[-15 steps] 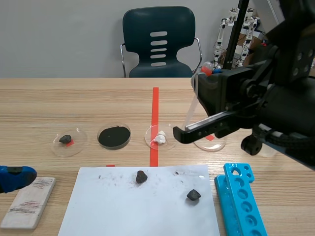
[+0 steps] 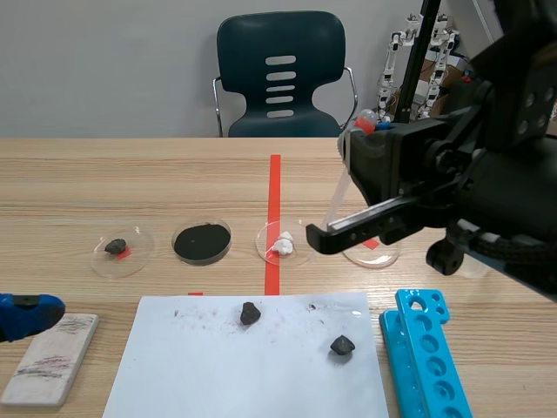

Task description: Put the dropper in the beaker

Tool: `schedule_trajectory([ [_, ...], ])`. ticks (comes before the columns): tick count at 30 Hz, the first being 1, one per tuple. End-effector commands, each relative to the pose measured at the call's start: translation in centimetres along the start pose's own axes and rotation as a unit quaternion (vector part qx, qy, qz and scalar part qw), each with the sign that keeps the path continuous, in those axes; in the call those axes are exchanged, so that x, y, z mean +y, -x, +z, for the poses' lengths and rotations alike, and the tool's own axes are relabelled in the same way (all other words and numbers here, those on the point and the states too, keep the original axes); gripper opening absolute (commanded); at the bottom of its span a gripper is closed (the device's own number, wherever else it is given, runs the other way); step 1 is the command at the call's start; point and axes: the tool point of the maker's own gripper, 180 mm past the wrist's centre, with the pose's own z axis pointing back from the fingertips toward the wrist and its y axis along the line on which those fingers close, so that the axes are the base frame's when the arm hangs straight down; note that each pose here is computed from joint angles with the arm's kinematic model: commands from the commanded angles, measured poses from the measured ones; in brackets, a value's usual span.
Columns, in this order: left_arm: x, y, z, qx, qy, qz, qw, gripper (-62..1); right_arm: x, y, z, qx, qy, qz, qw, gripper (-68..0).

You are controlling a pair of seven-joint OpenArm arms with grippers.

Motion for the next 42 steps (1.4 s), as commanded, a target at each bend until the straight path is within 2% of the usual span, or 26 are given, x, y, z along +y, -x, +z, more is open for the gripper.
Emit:
schedule_trajectory([
  [1, -0.2, -0.5, 0.0, -0.01, 0.002, 0.004, 0.9999, 1.4, -0.2, -1.0, 0.0, -0.018, 0.003, 0.006, 0.9998, -66.5],
  [13, -0.2, -0.5, 0.0, -0.01, 0.002, 0.004, 0.9999, 1.4, -0.4, -1.0, 0.0, -0.017, 0.007, 0.01, 0.9998, -66.5],
  [18, -0.2, -0.5, 0.0, -0.01, 0.002, 0.004, 0.9999, 1.4, -2.2, -1.2, 0.3, -0.018, 0.032, 0.023, 0.9991, -66.5],
  [22, -0.2, -0.5, 0.0, -0.01, 0.002, 0.004, 0.9999, 1.4, -4.6, -1.5, 0.9, -0.018, 0.069, 0.043, 0.9965, -66.5],
  [26, -0.2, -0.5, 0.0, -0.01, 0.002, 0.004, 0.9999, 1.4, -7.7, -2.1, 1.9, -0.017, 0.115, 0.069, 0.9908, -66.4],
  [32, -0.2, -0.5, 0.0, -0.01, 0.002, 0.004, 0.9999, 1.4, -12.2, -3.4, 3.7, -0.022, 0.19, 0.093, 0.9771, -66.4],
  [36, -0.2, -0.5, 0.0, -0.01, 0.002, 0.004, 0.9999, 1.4, -14.3, -3.9, 4.8, -0.027, 0.226, 0.088, 0.9698, -66.4],
  [42, -0.2, -0.5, 0.0, -0.01, 0.002, 0.004, 0.9999, 1.4, -16.6, -3.3, 5.3, -0.024, 0.254, 0.079, 0.9636, -66.5],
])
